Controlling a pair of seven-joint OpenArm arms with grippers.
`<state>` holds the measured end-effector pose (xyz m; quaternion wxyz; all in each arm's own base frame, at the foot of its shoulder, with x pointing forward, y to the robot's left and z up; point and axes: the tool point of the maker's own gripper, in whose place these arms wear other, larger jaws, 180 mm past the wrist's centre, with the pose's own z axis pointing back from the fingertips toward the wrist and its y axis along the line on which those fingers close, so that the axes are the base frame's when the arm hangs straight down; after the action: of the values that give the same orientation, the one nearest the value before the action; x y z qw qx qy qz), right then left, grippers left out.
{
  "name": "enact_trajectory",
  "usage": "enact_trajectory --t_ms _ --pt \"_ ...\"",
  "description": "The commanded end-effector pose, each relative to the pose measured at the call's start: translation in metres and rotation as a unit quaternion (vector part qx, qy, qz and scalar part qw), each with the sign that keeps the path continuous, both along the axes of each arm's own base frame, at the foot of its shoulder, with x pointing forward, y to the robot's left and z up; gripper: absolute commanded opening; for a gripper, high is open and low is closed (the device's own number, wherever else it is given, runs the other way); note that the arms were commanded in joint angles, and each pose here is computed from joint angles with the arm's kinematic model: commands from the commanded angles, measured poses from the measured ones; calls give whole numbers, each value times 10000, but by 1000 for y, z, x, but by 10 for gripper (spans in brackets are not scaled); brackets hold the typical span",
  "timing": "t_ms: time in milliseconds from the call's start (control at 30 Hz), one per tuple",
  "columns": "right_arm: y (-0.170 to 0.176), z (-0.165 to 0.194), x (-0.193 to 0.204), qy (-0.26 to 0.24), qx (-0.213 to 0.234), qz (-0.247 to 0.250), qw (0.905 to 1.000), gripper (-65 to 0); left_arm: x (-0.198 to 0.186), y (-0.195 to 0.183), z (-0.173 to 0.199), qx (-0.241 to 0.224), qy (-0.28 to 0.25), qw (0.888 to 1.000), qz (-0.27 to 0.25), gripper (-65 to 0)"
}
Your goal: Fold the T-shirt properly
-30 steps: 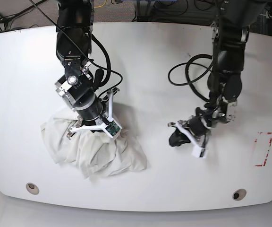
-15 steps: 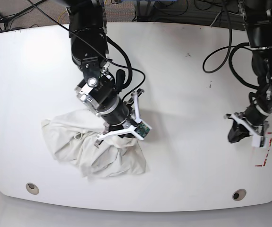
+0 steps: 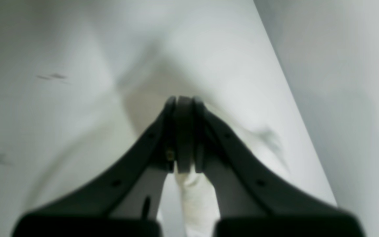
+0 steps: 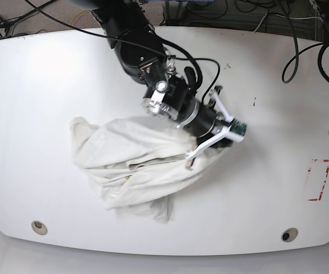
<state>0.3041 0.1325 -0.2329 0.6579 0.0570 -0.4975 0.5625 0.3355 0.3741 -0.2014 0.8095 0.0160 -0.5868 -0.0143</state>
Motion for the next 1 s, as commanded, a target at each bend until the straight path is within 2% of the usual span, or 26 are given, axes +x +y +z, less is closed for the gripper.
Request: enact_trajectory --t_ms 0,67,233,333,467,533,733,967 --pt "25 17 -15 -177 278 461 9984 -636 -4 8 27 197 -332 9992 49 -650" --pt "45 18 -34 -132 408 911 9949 -636 -5 12 29 217 -353 9991 99 -650" --pt "75 11 -76 -14 447 1614 9859 -633 -6 15 35 348 -348 9988 86 -650" --pt "85 9 -96 -15 406 1894 9811 -634 -8 15 32 355 -291 9989 87 -650" --pt "85 17 -105 -49 527 1925 9799 -634 -9 16 29 340 -252 9991 102 -650" --pt "82 22 -106 -91 604 1859 9807 -634 -9 15 27 338 -237 9991 82 -650" --pt "43 21 -61 -224 530 871 9945 -636 -4 -1 9 133 -110 9998 -62 -650" --pt "-6 14 -17 -98 574 -84 9983 -637 10 -41 -16 -12 176 9980 -600 -650"
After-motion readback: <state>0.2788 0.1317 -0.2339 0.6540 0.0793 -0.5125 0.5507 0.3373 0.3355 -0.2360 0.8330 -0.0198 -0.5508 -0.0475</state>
